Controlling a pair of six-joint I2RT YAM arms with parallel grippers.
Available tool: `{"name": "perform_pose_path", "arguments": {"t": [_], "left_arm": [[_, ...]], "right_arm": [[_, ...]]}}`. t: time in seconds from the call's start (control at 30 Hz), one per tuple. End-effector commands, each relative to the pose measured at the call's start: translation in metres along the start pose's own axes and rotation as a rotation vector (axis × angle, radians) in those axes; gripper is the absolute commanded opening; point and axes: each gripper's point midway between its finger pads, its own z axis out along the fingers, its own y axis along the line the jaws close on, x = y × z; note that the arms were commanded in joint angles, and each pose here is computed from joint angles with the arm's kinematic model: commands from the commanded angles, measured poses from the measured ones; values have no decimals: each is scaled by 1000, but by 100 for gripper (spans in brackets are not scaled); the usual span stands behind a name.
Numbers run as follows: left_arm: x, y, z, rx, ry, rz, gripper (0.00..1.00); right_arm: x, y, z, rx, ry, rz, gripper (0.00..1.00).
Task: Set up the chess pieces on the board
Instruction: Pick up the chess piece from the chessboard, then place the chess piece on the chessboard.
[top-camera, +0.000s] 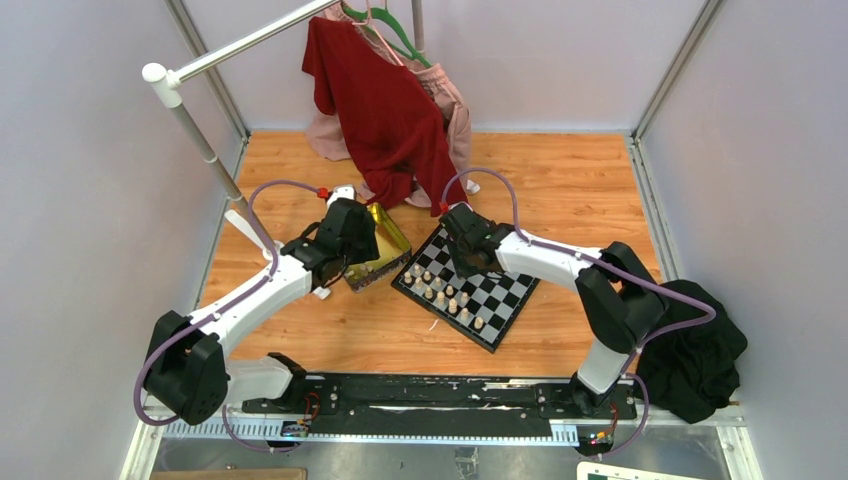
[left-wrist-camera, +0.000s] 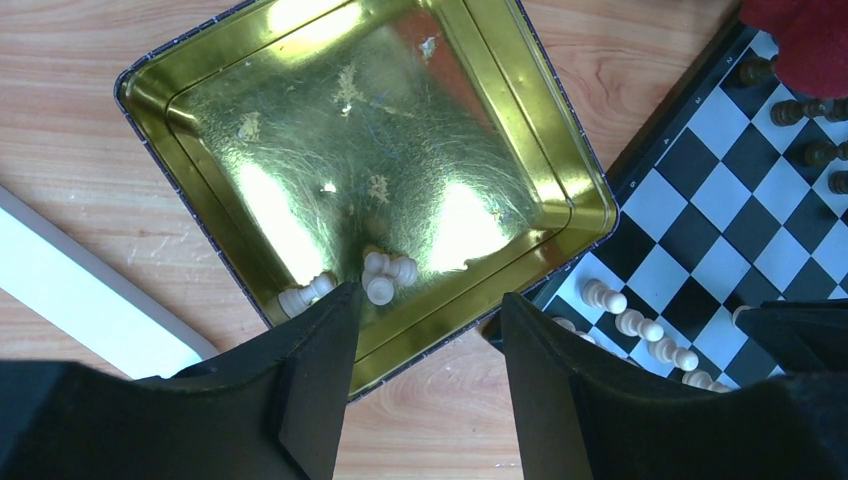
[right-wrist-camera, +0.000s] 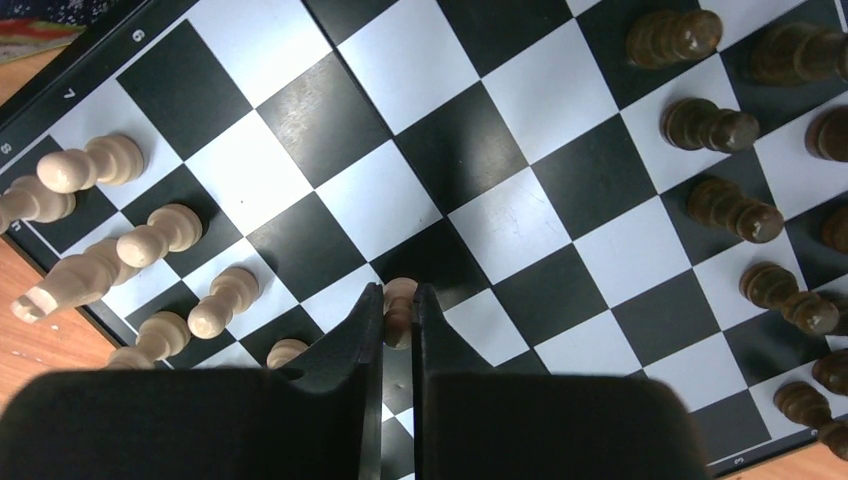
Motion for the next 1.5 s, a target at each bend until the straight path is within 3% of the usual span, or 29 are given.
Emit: {"name": "perform_pose_path", "arguments": {"t": [0.0, 0.33, 0.73, 1.0, 1.47], "left_arm": [[-5, 0, 1, 12, -22, -28, 59], [-10, 3, 0, 2, -32, -30, 59], [-9, 3, 0, 2, -28, -29, 59], [-7, 2, 3, 1, -21, -25, 59], [-6, 2, 5, -4, -15, -24, 59]], "right_arm": [[-6, -3, -5, 43, -13, -26, 2], [-19, -19, -49, 108, -121, -50, 0], [36, -31, -79, 86, -93, -33, 0], [62, -15, -78, 37, -72, -57, 0], [67, 5, -52, -7, -31, -81, 0]]}}
